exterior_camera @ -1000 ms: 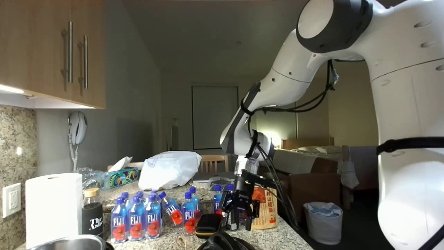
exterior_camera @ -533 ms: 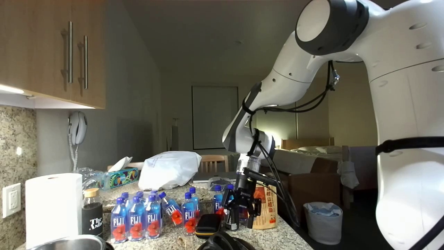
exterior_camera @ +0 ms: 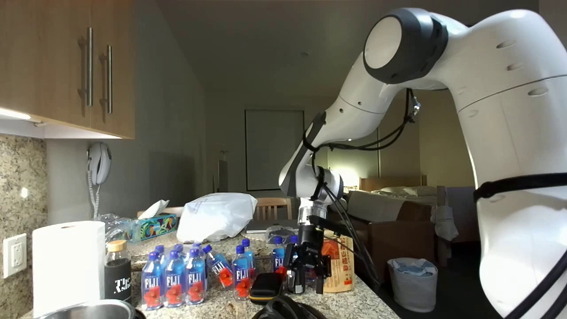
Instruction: Put the black lid on the rice cooker.
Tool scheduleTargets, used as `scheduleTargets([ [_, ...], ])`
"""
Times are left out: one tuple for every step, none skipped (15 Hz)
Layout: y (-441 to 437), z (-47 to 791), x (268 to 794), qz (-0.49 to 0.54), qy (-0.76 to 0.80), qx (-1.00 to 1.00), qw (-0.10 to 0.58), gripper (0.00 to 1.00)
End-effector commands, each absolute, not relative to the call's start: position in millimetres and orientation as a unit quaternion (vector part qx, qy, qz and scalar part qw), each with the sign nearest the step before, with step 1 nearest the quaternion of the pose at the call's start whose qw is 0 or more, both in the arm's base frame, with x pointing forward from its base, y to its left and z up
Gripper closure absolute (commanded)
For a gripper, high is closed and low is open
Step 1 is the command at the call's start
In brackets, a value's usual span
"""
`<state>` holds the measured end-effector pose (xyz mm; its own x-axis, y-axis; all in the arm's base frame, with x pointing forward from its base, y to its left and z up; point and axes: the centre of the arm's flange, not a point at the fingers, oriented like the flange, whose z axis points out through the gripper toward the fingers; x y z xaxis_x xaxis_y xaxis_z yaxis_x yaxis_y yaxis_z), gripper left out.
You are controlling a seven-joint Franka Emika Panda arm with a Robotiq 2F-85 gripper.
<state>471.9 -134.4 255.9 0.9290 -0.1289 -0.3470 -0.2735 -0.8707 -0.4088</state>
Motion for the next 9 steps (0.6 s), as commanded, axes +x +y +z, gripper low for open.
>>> scheduleTargets([
  [-148.4,235.3,495.0,0.175,0.039,-0.949,0.258,0.00],
  [-150.2,228.9,497.8,0.172,0.029,-0.947,0.268,0.00],
  [-151.8,222.0,498.8,0.163,0.024,-0.947,0.278,0.00],
  [-154.1,216.9,496.4,0.148,0.023,-0.945,0.291,0.00],
  [-152.9,210.9,492.8,0.125,0.028,-0.942,0.309,0.00],
  [-151.7,206.3,490.7,0.107,0.031,-0.939,0.326,0.00],
  [-148.8,203.8,486.4,0.086,0.033,-0.933,0.347,0.00],
  [-147.6,202.2,483.5,0.067,0.036,-0.929,0.362,0.00],
  [-145.9,201.6,480.8,0.045,0.037,-0.924,0.377,0.00],
])
